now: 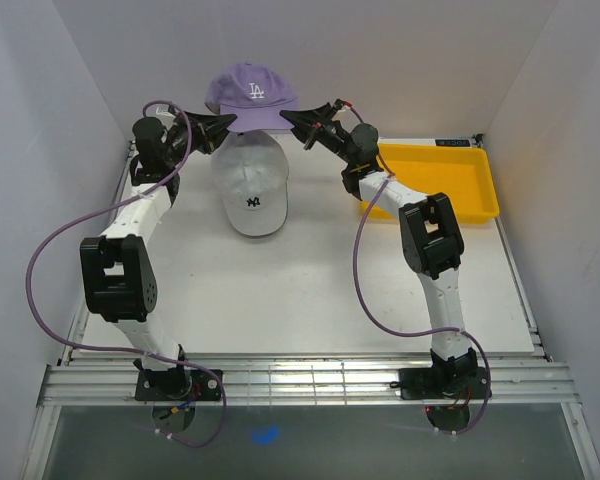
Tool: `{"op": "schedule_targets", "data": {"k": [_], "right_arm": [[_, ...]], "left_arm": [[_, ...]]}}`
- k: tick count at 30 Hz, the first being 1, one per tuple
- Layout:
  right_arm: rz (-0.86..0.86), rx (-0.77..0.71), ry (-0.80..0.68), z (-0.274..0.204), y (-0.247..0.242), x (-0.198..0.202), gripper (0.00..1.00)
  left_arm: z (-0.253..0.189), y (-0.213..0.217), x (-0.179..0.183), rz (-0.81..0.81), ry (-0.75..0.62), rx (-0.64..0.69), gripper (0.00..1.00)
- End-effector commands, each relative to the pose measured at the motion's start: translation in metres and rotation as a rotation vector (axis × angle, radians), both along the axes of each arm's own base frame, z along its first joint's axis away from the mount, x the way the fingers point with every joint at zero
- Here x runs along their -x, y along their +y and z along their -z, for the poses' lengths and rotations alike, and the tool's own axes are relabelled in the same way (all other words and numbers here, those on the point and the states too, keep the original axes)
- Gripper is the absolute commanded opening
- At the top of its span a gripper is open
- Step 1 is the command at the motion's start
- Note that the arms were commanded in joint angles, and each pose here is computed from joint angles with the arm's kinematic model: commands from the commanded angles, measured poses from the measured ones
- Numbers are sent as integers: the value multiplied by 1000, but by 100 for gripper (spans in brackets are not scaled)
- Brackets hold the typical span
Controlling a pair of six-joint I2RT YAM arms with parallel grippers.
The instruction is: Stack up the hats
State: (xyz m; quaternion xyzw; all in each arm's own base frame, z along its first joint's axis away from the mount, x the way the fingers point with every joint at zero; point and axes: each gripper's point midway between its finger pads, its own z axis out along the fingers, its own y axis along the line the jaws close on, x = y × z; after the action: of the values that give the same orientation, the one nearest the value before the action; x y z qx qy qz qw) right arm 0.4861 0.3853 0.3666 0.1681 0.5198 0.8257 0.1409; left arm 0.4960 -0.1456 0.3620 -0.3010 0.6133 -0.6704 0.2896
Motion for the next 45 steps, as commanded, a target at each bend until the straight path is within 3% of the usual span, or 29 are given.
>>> {"op": "schedule_targets", "data": {"k": [1, 16, 19, 45], "right_arm": [[-58, -5, -142, -15, 8, 34, 8], [-99, 37, -159, 5, 13, 59, 8], [-108, 55, -177, 8, 14, 65, 8], [-168, 176, -209, 55, 17, 95, 8]], "left_arm": [[-4, -12, 17, 73, -47, -27, 0], [16, -11, 45, 108, -13, -45, 0], [18, 8, 45, 75, -15, -51, 0], [56, 36, 81, 73, 25, -92, 0]]}}
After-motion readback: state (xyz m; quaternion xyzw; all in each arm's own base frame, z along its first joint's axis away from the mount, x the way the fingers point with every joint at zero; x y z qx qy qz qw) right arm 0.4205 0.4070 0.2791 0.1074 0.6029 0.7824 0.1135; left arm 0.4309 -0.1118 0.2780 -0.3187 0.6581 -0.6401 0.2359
